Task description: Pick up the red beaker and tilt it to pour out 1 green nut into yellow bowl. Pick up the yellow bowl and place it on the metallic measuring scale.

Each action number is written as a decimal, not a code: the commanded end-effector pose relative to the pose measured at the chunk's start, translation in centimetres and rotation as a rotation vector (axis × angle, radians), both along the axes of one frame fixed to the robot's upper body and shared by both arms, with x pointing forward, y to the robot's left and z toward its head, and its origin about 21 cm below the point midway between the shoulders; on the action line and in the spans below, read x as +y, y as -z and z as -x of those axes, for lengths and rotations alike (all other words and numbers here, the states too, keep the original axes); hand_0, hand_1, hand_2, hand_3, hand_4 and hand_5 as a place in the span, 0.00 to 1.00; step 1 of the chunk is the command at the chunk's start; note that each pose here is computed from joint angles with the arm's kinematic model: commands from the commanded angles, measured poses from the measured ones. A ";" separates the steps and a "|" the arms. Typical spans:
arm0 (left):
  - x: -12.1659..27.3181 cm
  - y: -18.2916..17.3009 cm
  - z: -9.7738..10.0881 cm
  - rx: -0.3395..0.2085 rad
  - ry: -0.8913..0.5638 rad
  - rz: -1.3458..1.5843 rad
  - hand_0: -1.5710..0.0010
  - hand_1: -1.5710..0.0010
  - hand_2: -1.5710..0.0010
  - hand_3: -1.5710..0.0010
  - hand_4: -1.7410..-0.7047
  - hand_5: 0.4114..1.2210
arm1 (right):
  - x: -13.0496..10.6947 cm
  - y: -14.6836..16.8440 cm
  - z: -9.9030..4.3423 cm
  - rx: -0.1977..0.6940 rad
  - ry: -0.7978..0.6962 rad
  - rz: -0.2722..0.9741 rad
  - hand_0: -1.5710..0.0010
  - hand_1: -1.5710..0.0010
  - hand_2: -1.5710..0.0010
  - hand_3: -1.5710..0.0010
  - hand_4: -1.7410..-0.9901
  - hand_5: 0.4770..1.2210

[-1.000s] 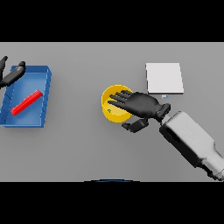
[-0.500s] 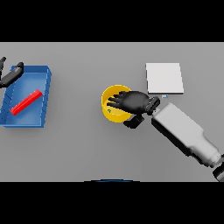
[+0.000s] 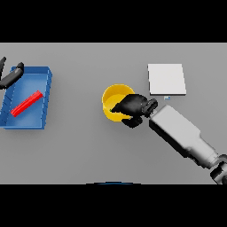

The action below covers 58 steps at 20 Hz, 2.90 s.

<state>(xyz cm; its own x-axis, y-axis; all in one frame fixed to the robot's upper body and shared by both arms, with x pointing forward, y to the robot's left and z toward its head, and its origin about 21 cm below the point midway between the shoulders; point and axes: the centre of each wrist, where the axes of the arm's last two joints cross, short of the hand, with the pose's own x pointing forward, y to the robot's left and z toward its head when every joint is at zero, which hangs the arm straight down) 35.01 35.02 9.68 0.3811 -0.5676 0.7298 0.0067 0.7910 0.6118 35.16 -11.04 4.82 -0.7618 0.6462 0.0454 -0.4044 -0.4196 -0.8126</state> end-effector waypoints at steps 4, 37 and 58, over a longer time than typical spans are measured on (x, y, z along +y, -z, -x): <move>0.2 -0.4 -0.1 -0.019 0.007 -0.008 1.00 1.00 1.00 1.00 0.98 0.35 | -0.4 -0.3 -0.3 0.024 -0.034 -0.016 0.27 0.29 0.36 0.54 0.21 0.85; -0.2 -0.8 0.6 0.018 -0.015 -0.017 1.00 1.00 1.00 1.00 0.97 0.39 | -8.8 -7.7 -3.2 -0.230 0.287 -0.130 0.00 0.00 0.02 0.27 0.00 1.00; -0.3 -1.1 0.7 0.032 -0.017 -0.024 1.00 1.00 1.00 1.00 0.98 0.37 | -14.7 -2.4 -7.0 -0.135 0.527 -0.131 0.11 0.00 0.12 0.09 0.00 1.00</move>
